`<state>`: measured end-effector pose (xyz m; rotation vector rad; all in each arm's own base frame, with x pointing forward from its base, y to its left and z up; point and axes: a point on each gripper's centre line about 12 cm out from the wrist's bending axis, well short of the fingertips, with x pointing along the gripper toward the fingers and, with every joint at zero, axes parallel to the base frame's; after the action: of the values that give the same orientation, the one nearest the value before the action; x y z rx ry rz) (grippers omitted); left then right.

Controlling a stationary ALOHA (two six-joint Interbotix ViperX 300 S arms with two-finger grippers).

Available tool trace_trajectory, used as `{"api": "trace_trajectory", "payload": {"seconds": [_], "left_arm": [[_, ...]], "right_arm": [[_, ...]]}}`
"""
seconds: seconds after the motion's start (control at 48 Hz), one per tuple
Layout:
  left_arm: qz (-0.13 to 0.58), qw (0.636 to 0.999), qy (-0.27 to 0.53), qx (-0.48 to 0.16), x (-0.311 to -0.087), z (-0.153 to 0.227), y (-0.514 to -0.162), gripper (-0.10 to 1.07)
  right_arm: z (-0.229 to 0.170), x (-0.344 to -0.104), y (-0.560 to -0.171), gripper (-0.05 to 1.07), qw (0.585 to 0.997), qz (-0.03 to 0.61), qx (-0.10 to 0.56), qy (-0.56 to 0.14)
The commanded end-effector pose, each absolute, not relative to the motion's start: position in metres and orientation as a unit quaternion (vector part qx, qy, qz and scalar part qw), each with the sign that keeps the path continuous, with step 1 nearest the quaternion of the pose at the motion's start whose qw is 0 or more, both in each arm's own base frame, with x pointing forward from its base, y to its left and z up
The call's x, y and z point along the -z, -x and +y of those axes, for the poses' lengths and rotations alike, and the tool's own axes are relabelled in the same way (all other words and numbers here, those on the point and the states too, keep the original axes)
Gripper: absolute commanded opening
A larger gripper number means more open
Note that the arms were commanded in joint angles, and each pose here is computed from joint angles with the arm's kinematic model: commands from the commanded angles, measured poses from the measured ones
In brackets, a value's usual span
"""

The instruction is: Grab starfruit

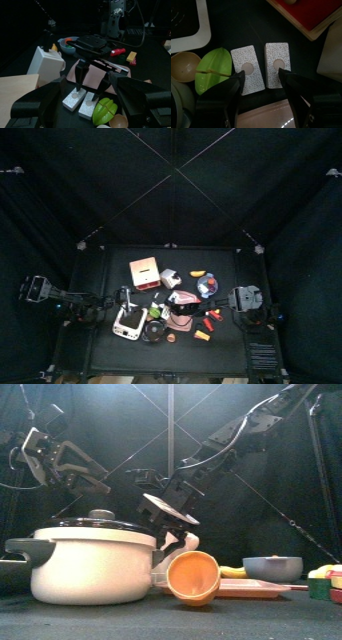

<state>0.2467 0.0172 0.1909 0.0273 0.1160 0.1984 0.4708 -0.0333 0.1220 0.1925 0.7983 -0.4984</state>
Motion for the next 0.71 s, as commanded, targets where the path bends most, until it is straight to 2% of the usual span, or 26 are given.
{"api": "trace_trajectory", "payload": {"seconds": [0.0, 0.125, 0.25, 0.542, 0.688], "left_arm": [[0.052, 0.994, -0.013, -0.099, -0.194, 0.017, -0.248, 1.0], [0.052, 0.994, -0.013, -0.099, -0.194, 0.017, -0.248, 1.0], [0.053, 0.994, -0.013, -0.099, -0.193, 0.017, -0.248, 1.0], [0.056, 0.993, -0.015, -0.099, -0.191, 0.017, -0.246, 1.0], [0.056, 0.993, -0.015, -0.099, -0.191, 0.017, -0.246, 1.0]], "right_arm": [[-0.035, -0.168, -0.476, 0.89, 0.902, 0.339, 0.244, -0.112], [-0.037, -0.187, -0.472, 0.89, 0.901, 0.327, 0.259, -0.117], [-0.033, -0.194, -0.468, 0.89, 0.901, 0.325, 0.263, -0.117], [-0.017, -0.193, -0.469, 0.89, 0.901, 0.328, 0.25, -0.135], [-0.005, -0.184, -0.474, 0.89, 0.903, 0.335, 0.23, -0.14]]}}
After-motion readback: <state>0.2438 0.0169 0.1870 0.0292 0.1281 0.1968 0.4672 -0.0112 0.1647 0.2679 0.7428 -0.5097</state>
